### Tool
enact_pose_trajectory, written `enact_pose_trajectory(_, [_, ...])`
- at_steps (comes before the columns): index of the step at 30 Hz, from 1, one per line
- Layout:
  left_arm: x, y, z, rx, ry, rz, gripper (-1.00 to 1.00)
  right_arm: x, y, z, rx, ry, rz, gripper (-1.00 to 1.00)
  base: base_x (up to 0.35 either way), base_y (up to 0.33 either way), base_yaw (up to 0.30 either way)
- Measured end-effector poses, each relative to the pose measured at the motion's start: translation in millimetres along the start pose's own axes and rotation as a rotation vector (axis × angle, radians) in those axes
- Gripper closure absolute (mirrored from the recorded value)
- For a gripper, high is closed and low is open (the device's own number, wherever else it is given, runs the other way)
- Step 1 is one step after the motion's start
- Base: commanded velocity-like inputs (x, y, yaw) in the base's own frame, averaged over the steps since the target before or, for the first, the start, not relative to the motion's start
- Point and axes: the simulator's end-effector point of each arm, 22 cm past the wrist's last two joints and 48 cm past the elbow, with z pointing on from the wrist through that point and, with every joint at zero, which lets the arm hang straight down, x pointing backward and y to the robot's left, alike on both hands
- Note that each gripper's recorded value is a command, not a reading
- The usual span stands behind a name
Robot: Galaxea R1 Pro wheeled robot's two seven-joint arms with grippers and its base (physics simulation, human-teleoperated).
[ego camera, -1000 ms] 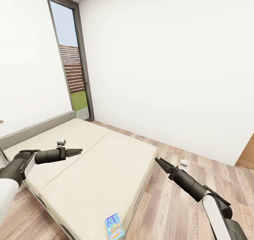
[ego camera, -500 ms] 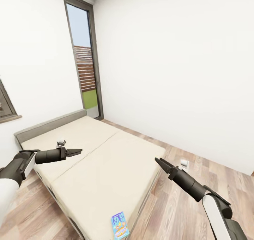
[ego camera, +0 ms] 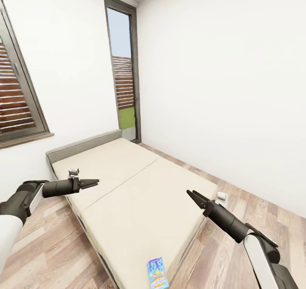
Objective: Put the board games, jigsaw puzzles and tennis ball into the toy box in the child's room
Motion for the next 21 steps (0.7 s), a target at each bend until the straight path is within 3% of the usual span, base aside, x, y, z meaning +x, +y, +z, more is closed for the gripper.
enact_pose_trajectory(14, [0.0, -0.2, 0.4, 0.001, 0.0, 0.001, -1.0, 0.1, -0.4, -0.1, 0.001, 0.0, 0.0, -1.0, 0.028, 0.035, 0.031])
enact_pose_trajectory(21, [0.1, -0.3, 0.4, 0.0, 0.0, 0.001, -1.0, 0.0, -0.4, -0.3, 0.001, 0.0, -0.001, -1.0, 0.063, -0.108, 0.0])
